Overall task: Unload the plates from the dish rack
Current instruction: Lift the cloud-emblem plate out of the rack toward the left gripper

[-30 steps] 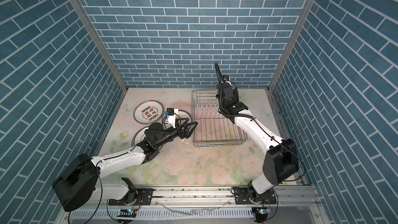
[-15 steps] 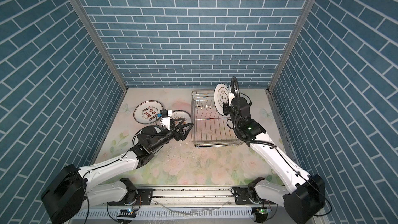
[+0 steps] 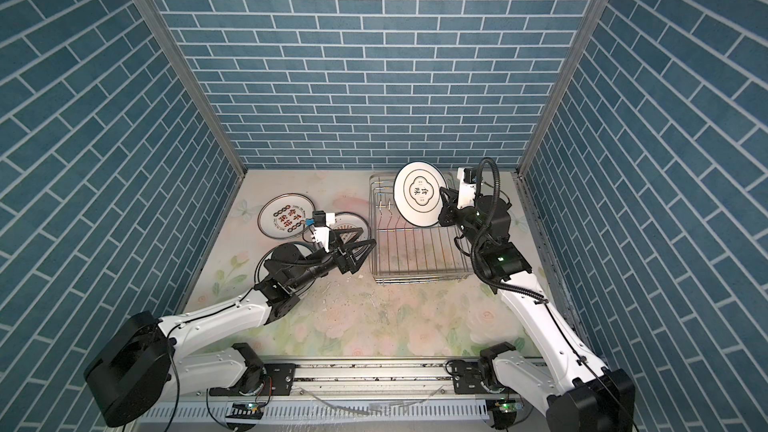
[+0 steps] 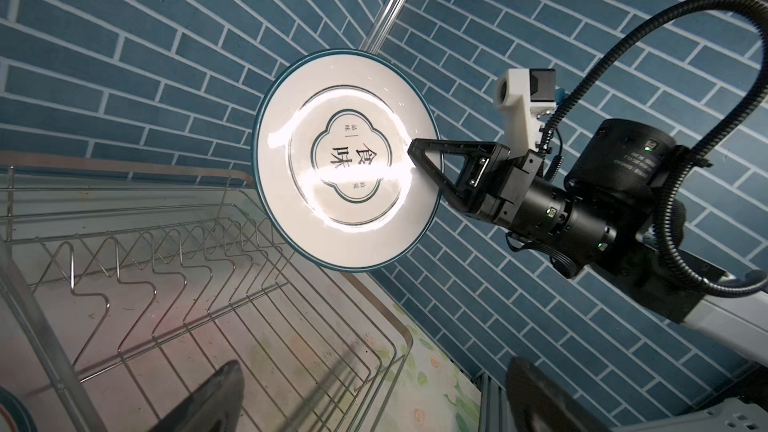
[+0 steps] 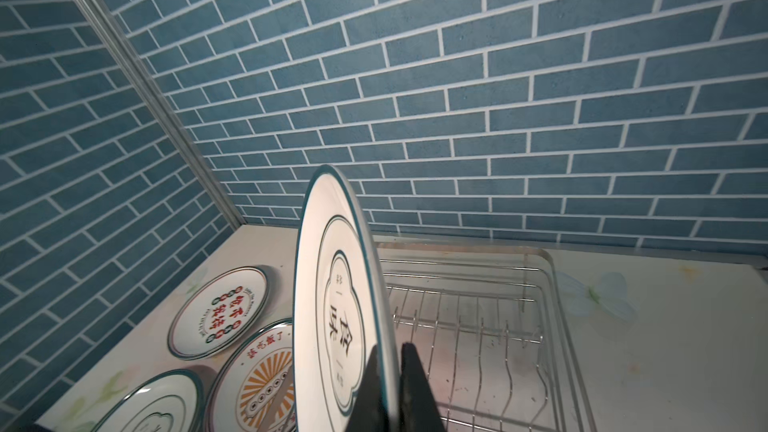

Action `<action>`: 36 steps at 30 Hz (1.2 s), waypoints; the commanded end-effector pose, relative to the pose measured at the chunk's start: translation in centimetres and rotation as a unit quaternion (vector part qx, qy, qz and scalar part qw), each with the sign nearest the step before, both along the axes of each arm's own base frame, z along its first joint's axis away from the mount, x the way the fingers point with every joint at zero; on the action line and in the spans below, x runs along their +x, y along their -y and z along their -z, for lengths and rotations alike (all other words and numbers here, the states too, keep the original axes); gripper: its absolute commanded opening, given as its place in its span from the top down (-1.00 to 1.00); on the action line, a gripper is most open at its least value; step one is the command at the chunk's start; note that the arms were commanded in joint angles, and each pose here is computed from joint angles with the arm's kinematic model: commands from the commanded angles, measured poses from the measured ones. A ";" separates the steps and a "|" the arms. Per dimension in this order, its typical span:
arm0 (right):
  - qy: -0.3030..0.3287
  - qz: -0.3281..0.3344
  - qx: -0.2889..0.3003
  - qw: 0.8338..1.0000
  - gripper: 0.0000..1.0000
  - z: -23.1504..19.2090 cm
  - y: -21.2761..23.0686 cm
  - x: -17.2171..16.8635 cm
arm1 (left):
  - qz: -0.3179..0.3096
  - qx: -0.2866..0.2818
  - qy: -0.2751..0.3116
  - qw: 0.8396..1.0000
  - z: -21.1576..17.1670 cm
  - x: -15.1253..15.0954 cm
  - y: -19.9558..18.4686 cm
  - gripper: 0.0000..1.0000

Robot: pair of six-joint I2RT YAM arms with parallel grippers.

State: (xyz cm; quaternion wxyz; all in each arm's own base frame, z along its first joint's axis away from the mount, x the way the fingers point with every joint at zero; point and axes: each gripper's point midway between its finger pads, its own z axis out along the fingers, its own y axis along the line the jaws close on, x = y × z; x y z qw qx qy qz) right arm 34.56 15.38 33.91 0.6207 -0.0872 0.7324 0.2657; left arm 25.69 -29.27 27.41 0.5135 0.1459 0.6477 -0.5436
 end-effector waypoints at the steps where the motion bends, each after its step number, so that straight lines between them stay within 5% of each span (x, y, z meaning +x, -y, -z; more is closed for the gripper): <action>1: 0.040 -0.108 0.095 0.989 1.00 -4.1 -1.7 -2.1 | 0.018 -0.021 0.027 0.999 -1.4 -0.8 0.2 -0.99; 9: 0.031 -0.196 0.137 0.970 1.00 -3.9 -3.0 -3.2 | 0.024 -0.042 0.020 0.999 -2.3 0.0 1.0 -0.97; 17: 0.041 -0.270 0.139 0.952 1.00 -3.7 -4.3 -5.6 | 0.011 -0.046 0.017 0.999 -3.2 0.9 1.5 -0.70; 23: 0.041 -0.270 0.133 0.953 1.00 -3.4 -4.3 -5.9 | -0.002 -0.053 0.004 0.999 -2.8 1.7 1.5 -0.21; 36: 0.038 -0.253 0.120 0.959 1.00 -2.6 -4.0 -5.4 | -0.015 -0.052 -0.018 0.998 -2.5 3.0 2.3 0.52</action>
